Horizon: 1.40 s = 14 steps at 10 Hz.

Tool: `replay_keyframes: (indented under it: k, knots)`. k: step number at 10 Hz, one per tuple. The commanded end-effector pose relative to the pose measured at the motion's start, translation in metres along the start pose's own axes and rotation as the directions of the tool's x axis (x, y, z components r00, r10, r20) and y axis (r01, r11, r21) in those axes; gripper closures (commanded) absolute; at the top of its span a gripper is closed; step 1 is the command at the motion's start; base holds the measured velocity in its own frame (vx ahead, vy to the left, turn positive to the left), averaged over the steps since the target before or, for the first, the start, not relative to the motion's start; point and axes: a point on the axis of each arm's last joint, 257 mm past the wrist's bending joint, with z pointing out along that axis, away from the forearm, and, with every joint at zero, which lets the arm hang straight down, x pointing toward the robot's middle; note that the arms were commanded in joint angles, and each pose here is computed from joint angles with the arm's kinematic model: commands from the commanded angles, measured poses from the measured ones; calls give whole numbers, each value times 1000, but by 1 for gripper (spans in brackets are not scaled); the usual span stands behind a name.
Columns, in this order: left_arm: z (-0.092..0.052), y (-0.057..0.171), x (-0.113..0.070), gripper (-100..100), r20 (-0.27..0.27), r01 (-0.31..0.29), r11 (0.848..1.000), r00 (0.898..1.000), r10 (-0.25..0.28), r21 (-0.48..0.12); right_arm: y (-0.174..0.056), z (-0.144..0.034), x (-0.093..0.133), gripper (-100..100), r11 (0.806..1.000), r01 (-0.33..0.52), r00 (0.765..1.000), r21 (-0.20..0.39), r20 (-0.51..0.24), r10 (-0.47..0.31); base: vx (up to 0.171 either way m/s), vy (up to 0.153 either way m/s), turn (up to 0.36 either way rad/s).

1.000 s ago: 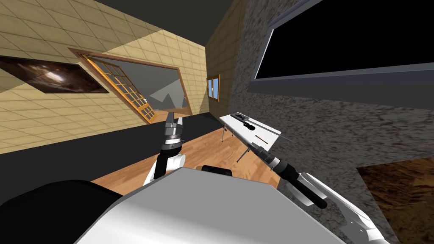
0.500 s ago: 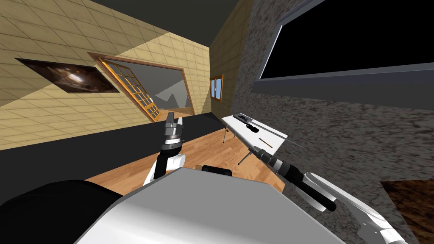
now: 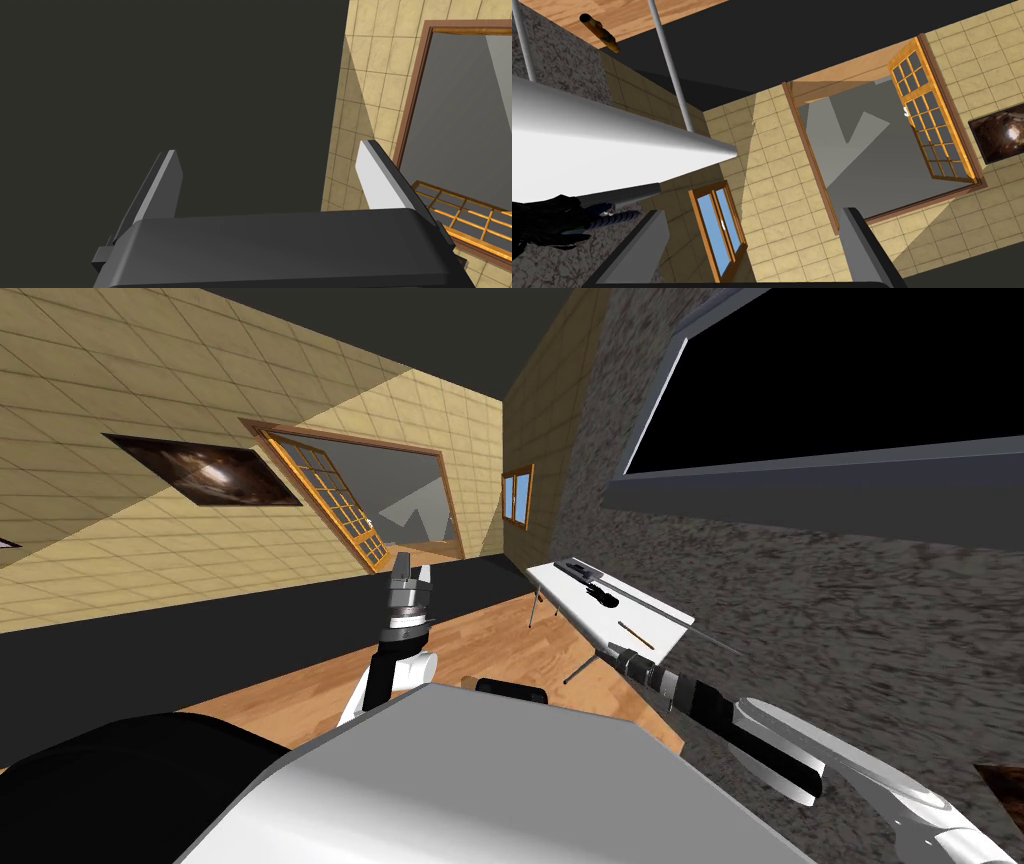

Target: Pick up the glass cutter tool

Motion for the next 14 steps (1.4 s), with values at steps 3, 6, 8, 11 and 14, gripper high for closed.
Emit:
replay_keyframes:
  k: [3,6,8,11,14]
  knots:
    - [0,0,0,0,0,0,1000,1000,0,0,-27,-15,18,-100,998,47,994,43,-104,-43,58,-37,84]
    - [0,0,0,0,0,0,1000,1000,0,0,-59,-40,40,-100,991,94,973,96,-220,-71,58,-45,99]
    - [0,0,0,0,0,0,1000,1000,0,0,-75,-54,47,-100,985,122,957,121,-278,-84,59,-51,79]
    - [0,0,0,0,0,0,1000,1000,0,0,-103,-82,61,-100,973,164,922,164,-375,-92,72,-59,108]
    - [0,0,0,0,0,0,1000,1000,0,0,-116,-98,64,-100,964,195,897,181,-430,-101,73,-64,55]
